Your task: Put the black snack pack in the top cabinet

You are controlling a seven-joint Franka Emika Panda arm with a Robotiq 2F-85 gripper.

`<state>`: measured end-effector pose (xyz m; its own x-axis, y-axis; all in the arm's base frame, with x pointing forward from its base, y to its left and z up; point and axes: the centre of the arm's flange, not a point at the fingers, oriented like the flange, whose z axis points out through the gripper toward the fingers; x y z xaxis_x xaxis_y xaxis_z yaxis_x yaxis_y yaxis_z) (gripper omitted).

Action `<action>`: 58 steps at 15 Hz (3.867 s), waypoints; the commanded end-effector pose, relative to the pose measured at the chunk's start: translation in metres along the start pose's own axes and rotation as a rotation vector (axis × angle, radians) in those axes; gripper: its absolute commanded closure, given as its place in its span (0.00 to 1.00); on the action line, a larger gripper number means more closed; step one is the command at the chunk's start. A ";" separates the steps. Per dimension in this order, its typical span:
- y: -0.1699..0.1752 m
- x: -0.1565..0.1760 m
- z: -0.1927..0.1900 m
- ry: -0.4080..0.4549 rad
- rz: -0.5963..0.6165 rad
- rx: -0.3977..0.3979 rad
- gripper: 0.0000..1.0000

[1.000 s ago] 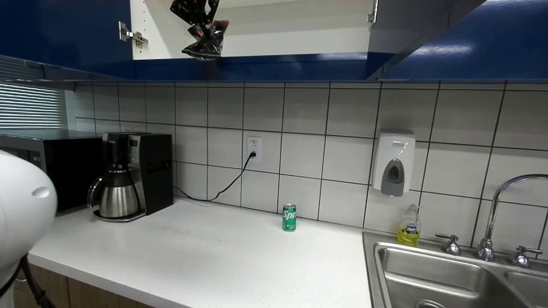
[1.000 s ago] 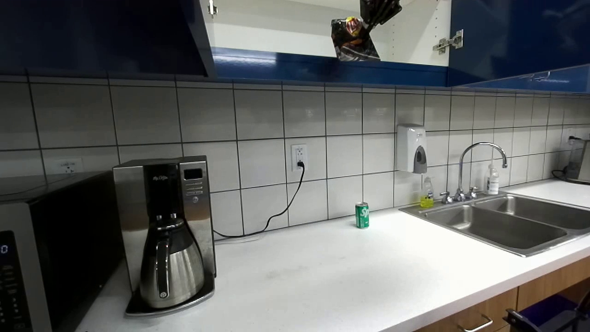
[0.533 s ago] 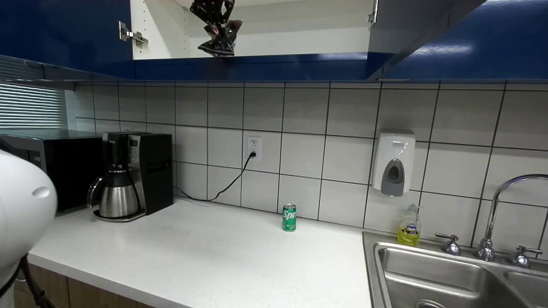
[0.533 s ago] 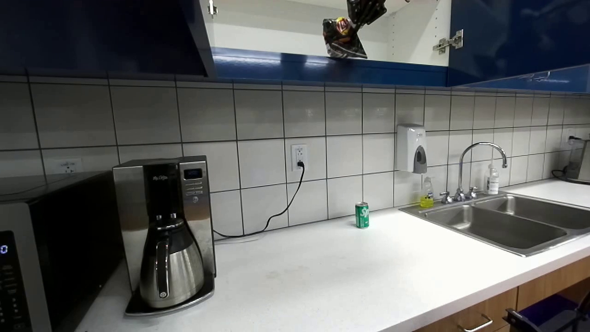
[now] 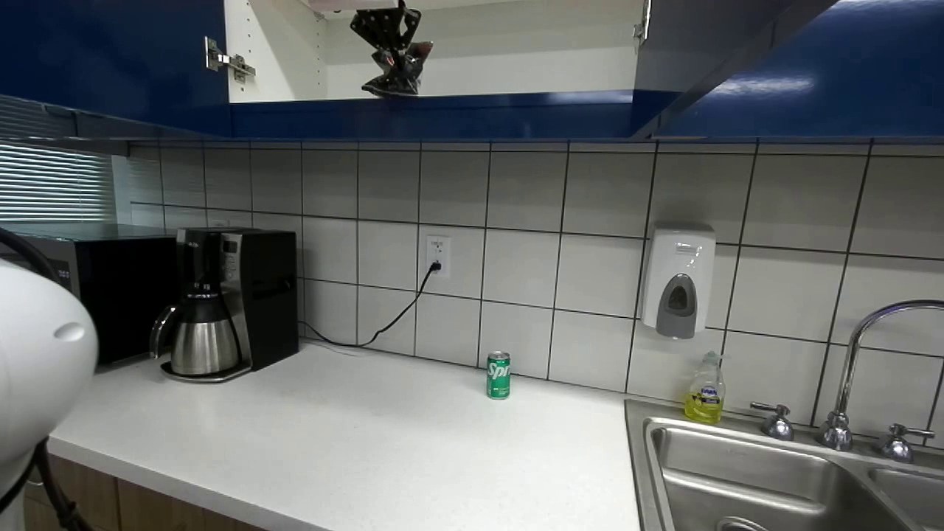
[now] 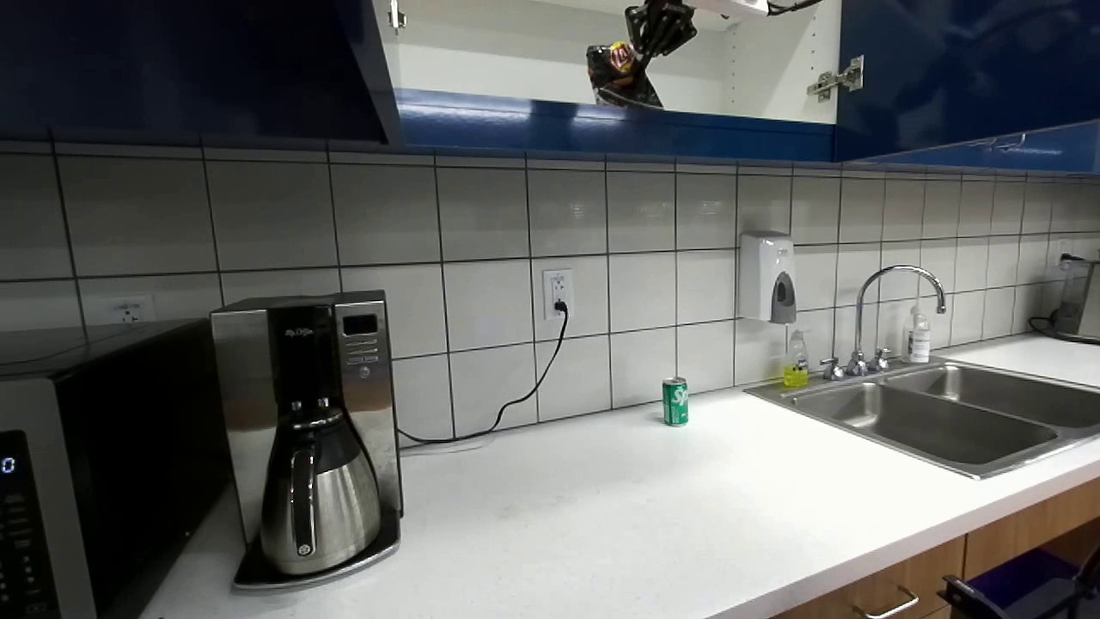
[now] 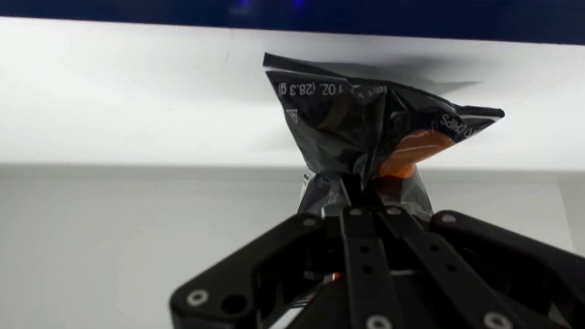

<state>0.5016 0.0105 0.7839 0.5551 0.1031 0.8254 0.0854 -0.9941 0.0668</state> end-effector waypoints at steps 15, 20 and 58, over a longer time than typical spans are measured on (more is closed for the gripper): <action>0.006 0.035 0.035 0.012 0.100 -0.012 0.13; 0.006 0.024 0.024 0.015 0.107 0.000 0.00; -0.035 -0.263 0.054 -0.866 -0.033 0.134 0.00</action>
<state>0.4019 0.0157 0.5719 0.9811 0.1273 0.1455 0.1344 -0.9901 -0.0400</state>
